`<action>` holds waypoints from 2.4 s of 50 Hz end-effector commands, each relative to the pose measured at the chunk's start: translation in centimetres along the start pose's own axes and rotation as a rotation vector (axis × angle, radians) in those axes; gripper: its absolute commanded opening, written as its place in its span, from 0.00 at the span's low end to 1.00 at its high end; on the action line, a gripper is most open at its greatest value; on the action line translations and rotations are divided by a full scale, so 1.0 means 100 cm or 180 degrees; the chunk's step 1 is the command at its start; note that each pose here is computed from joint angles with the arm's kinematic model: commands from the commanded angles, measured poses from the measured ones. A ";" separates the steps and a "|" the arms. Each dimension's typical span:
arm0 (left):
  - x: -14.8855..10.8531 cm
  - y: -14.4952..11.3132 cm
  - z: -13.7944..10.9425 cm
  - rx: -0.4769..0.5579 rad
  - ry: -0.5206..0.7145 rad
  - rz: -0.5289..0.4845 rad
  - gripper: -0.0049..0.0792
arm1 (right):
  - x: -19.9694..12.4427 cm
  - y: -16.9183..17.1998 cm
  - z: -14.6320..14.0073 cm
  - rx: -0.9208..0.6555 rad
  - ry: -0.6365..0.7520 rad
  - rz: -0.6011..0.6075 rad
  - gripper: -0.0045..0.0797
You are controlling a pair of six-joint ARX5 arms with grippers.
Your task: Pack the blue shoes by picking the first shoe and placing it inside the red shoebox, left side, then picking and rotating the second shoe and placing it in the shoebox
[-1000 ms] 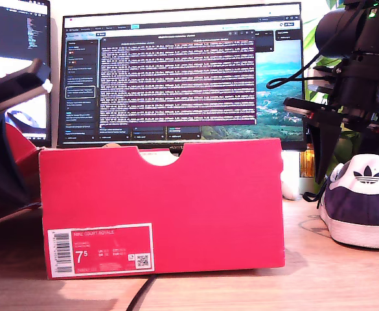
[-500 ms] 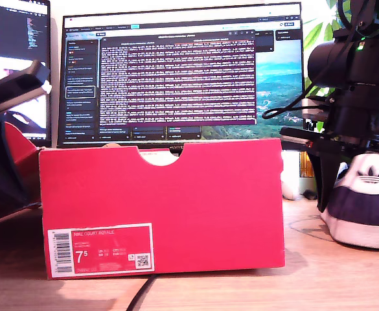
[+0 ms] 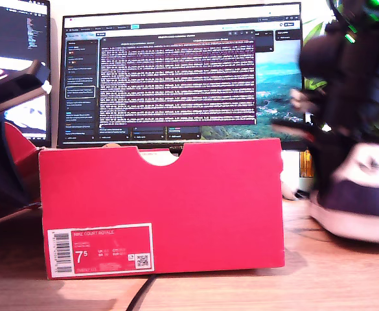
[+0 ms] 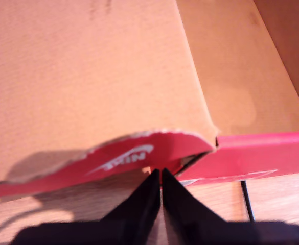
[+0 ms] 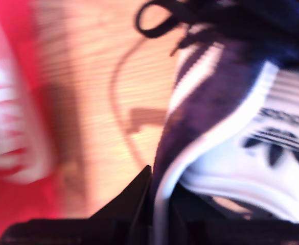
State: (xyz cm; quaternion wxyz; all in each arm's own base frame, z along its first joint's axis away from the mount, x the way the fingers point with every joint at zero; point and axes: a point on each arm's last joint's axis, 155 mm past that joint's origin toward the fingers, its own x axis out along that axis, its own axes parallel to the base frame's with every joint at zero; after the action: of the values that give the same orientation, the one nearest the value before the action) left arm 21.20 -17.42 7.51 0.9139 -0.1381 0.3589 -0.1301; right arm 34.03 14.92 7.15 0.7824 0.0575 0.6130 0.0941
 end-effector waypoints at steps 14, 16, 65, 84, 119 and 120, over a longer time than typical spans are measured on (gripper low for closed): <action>0.000 0.001 -0.001 0.0041 0.0038 0.0035 0.04 | -0.085 0.068 0.041 -0.0295 -0.0512 0.0314 0.04; 0.000 0.001 -0.002 0.0043 0.0042 0.0039 0.04 | -0.092 0.076 0.042 -0.0337 -0.0551 0.0351 0.04; 0.000 0.001 -0.002 0.0046 0.0038 0.0046 0.04 | -0.094 0.228 0.047 -0.0522 -0.1023 0.1229 0.04; 0.000 0.003 0.000 0.0047 0.0009 0.0075 0.04 | -0.037 0.242 0.033 -0.0552 -0.0730 0.1119 0.04; 0.000 0.003 0.000 0.0046 0.0009 0.0077 0.04 | 0.020 0.255 0.022 -0.0553 -0.0553 0.1052 0.19; 0.000 0.003 0.000 0.0046 0.0009 0.0077 0.04 | 0.019 0.256 0.023 -0.0554 -0.0563 0.1060 0.22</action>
State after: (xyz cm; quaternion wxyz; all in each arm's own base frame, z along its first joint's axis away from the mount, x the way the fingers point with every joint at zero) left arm 21.06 -16.89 7.08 0.9145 -0.1279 0.3645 -0.1205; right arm 34.12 39.12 8.47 0.7984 0.0842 0.5425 0.2475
